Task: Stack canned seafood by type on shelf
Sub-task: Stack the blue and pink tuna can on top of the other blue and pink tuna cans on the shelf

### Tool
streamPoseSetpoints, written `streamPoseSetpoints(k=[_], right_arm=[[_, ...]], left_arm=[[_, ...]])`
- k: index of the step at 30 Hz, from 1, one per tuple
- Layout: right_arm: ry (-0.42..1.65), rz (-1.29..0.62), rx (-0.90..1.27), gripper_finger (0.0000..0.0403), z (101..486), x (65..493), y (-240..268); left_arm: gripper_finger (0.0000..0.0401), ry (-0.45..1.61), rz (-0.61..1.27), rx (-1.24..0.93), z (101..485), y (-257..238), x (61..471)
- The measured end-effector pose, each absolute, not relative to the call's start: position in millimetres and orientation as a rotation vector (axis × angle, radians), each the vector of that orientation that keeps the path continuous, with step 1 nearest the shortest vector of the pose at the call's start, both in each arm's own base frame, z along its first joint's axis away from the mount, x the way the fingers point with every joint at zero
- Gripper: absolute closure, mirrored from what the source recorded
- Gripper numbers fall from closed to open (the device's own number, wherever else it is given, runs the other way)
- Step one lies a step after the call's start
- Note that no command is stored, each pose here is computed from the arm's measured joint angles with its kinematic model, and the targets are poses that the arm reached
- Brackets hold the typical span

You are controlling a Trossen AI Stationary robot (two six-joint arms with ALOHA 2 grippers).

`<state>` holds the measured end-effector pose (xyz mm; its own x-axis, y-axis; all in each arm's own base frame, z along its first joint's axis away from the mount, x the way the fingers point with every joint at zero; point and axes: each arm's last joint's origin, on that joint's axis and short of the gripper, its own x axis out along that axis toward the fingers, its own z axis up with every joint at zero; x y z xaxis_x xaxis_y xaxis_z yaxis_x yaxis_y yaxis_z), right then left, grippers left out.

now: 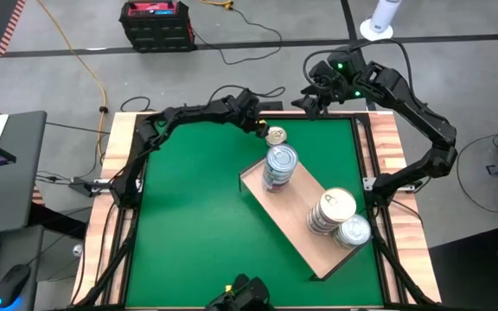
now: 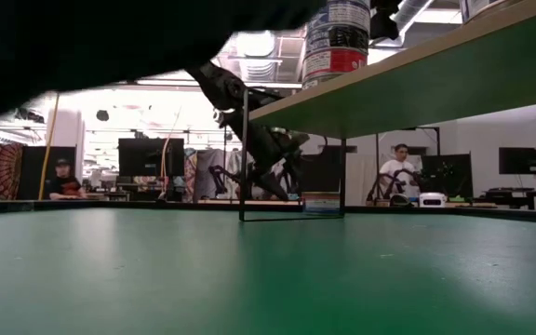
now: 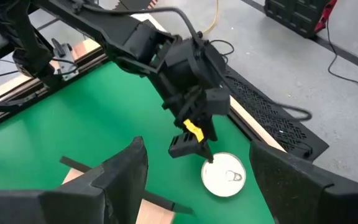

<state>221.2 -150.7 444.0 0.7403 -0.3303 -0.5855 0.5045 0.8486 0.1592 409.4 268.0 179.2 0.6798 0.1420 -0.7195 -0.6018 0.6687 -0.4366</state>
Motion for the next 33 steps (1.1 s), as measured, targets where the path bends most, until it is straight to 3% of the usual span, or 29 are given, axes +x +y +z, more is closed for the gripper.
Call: streamPoseSetpoints(k=[8, 14, 18, 24, 29, 33], right_arm=[[0.567, -0.472, 0.307, 0.01, 444.9, 220.4, -152.8], [0.557, -0.486, 0.293, 0.01, 445.9, 217.8, -157.3], [0.563, -0.494, 0.297, 0.01, 445.3, 216.2, -158.9], [0.565, -0.493, 0.296, 0.01, 445.2, 216.2, -158.7], [0.561, -0.492, 0.293, 0.01, 445.6, 216.4, -158.8], [0.548, -0.492, 0.287, 0.01, 446.7, 217.1, -159.3]], left_arm=[[0.016, 0.905, 0.504, -0.582, 173.7, 267.4, 392.8], [0.0198, 1.134, 0.482, -0.548, 164.7, 271.7, 365.8], [0.0225, 1.21, 0.428, -0.581, 181.1, 279.2, 338.0], [0.0241, 1.124, 0.358, -0.605, 225.9, 278.7, 316.6], [0.0232, 1.003, 0.352, -0.459, 261.4, 239.9, 344.7], [0.0204, 0.904, 0.519, -0.368, 272.5, 212.5, 371.9]])
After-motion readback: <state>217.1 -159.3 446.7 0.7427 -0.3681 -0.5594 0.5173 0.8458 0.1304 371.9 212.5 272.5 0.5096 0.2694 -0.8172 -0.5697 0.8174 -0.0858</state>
